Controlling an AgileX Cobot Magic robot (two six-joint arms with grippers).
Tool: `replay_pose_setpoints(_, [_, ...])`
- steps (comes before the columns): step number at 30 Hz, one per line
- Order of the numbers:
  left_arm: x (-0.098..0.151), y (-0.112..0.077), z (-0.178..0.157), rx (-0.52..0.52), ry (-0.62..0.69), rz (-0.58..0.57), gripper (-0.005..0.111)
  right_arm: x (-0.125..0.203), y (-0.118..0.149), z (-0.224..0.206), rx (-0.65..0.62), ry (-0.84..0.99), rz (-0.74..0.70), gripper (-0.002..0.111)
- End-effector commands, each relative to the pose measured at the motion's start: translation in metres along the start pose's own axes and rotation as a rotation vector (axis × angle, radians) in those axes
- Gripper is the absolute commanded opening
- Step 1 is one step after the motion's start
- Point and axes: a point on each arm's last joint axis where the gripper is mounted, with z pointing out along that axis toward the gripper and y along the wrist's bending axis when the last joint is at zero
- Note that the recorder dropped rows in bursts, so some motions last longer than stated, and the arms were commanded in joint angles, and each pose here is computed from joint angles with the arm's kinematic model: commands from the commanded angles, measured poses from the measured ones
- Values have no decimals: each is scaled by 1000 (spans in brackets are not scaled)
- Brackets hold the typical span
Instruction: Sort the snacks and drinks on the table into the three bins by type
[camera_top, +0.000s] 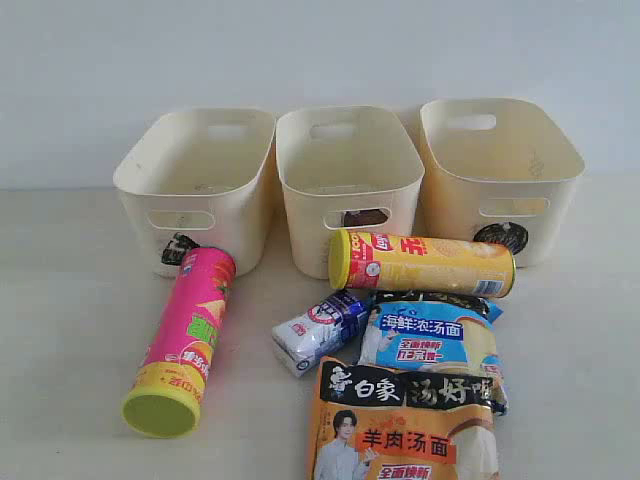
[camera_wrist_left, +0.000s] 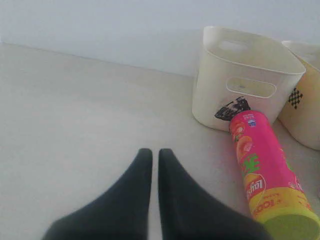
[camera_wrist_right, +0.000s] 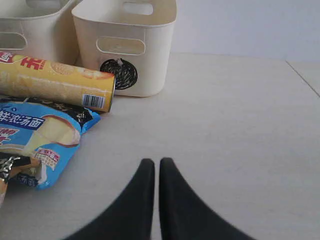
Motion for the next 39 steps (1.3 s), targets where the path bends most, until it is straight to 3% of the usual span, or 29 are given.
replay_pose_setpoints(1, [0,0,0,2,-8,-1,4,0,0,0,4,-13,-8,1])
replay_pose_setpoints(5, [0,0,0,2,-8,-1,4,-12,1,-1,-8,-151,-16,1])
replay_pose_setpoints(10, [0,0,0,2,-8,-1,4,-44,4,-12,-41,-528,-16,1])
replay_pose_setpoints(16, [0,0,0,2,-8,-1,4,-60,5,-23,-58,-734,-5,1])
replay_pose_setpoints(19, [0,0,0,2,-8,-1,4,-68,3,-32,-101,-861,143,1])
replay_pose_setpoints(24, [0,0,0,2,-8,-1,4,-75,2,-33,-111,-838,189,1])
replay_pose_setpoints(28, [0,0,0,2,-8,-1,4,-122,-1,-39,-122,-812,229,1])
replay_pose_setpoints(31, [0,0,0,2,-8,-1,4,-169,-4,-39,-206,-791,434,1])
replay_pose_setpoints(33, [0,0,0,2,-8,-1,4,-198,-5,-46,-277,-879,532,1])
replay_pose_setpoints(36, [0,0,0,2,-8,-1,4,-223,-6,-47,-268,-949,480,1])
replay_pose_setpoints(39, [0,0,0,2,-8,-1,4,-234,-6,-29,-234,-823,473,1])
